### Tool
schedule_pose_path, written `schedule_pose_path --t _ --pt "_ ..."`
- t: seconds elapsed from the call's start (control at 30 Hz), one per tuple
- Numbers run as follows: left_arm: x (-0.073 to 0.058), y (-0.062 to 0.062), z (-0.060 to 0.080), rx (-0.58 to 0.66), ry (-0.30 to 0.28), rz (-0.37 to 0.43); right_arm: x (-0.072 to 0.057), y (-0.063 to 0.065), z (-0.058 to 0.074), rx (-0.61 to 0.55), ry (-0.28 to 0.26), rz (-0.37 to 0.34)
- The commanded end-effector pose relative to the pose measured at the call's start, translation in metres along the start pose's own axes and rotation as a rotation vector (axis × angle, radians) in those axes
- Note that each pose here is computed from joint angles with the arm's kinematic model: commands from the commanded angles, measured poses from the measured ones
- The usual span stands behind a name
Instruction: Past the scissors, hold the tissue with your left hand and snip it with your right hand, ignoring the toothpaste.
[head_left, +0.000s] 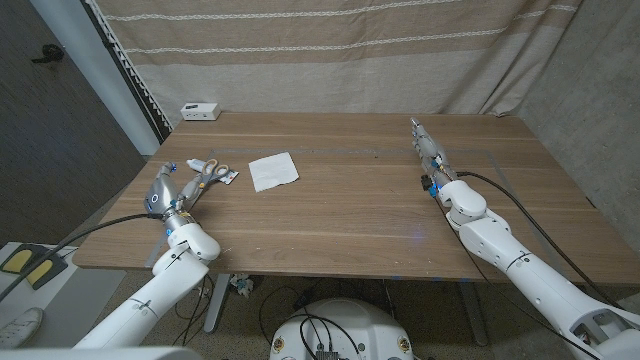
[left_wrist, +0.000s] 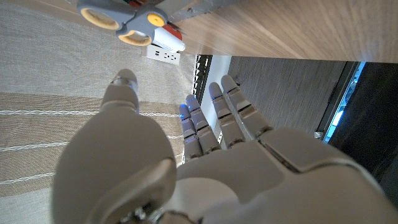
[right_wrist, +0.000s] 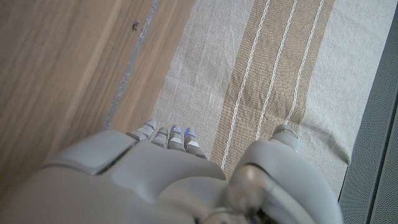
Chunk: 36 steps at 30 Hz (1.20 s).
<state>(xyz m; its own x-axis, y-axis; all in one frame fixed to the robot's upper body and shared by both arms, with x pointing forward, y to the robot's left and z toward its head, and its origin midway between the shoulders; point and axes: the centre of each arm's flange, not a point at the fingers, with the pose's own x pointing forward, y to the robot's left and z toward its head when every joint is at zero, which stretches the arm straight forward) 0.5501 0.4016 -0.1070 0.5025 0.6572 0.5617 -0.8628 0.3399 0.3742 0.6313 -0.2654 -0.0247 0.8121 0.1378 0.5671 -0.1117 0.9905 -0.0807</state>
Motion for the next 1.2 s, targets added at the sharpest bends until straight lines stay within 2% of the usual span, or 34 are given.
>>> schedule_pose_path --t 0.03,0.2,0.83,0.93,1.2 --pt "-0.001 -0.008 0.002 0.026 0.023 -0.034 0.001 0.001 0.002 -0.008 -0.006 0.004" --pt "-0.001 -0.01 0.001 0.025 0.032 -0.048 0.001 0.002 0.005 -0.023 -0.015 0.008" --pt "-0.004 -0.02 0.004 0.066 0.054 -0.088 0.002 0.001 0.004 -0.012 -0.022 0.011" --pt "-0.006 -0.022 0.005 0.093 0.047 -0.07 0.002 0.001 0.004 -0.01 -0.022 0.01" --pt "-0.005 -0.025 0.004 0.105 0.045 -0.08 0.004 0.001 0.005 -0.012 -0.02 0.01"
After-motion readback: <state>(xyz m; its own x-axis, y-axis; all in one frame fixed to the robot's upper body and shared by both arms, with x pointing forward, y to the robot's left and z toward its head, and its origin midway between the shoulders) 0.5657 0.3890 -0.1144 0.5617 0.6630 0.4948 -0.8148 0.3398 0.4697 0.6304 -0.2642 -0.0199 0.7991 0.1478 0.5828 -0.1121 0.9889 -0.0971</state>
